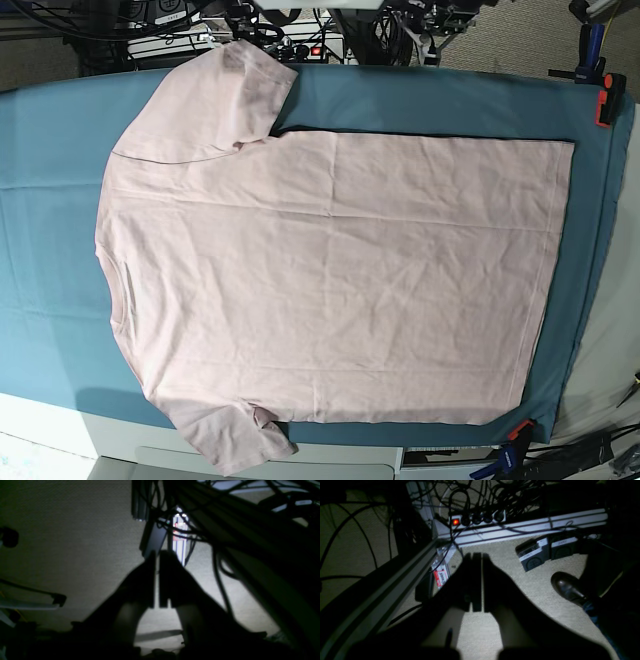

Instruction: Fold the T-shirt properly

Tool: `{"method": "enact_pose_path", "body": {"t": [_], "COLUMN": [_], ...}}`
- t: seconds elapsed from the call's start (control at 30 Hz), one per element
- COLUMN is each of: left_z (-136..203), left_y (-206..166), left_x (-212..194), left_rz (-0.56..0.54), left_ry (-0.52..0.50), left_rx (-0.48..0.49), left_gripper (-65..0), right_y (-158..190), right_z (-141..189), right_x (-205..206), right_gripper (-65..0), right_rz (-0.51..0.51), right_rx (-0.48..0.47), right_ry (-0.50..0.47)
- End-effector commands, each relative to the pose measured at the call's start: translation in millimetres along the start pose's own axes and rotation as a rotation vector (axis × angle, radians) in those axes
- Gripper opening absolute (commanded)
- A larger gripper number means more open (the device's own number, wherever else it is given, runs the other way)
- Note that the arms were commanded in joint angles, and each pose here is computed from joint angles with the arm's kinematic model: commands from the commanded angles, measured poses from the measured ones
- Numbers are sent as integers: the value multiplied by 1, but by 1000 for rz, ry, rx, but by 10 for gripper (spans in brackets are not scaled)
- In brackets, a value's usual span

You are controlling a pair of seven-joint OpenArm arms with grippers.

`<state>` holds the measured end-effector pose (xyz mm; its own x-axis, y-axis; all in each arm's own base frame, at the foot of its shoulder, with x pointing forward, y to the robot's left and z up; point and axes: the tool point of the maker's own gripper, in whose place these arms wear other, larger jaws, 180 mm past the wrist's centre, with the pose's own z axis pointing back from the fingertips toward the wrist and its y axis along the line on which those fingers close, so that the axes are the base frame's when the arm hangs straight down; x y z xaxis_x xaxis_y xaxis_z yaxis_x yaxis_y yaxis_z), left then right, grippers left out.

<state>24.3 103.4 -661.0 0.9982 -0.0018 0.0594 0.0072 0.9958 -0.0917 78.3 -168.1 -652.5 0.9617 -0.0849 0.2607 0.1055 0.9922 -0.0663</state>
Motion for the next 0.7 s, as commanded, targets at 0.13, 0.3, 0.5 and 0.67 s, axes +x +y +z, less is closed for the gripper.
{"method": "enact_pose_path", "body": {"t": [0.13, 0.3, 0.5, 0.67], "left_z": [14, 35, 70, 118], "left_y": [25, 38, 41, 39], "left_x": [-25, -54, -93, -108], "left_rz": [-2, -31, -88, -192], "left_ry": [-1, -11, -1, -31], "left_rx": [63, 60, 47, -24], "left_gripper": [-609, -609, -609, -609], "right_y": [-40, -77, -126, -157], "right_z": [13, 34, 73, 121], "right_x": [-13, -42, -74, -81], "right_gripper": [-639, -639, -639, -640], "right_rz": [26, 69, 145, 205], "right_rx": [-97, -149, -210, -232], "right_ry": [-40, -30, -36, -89]}}
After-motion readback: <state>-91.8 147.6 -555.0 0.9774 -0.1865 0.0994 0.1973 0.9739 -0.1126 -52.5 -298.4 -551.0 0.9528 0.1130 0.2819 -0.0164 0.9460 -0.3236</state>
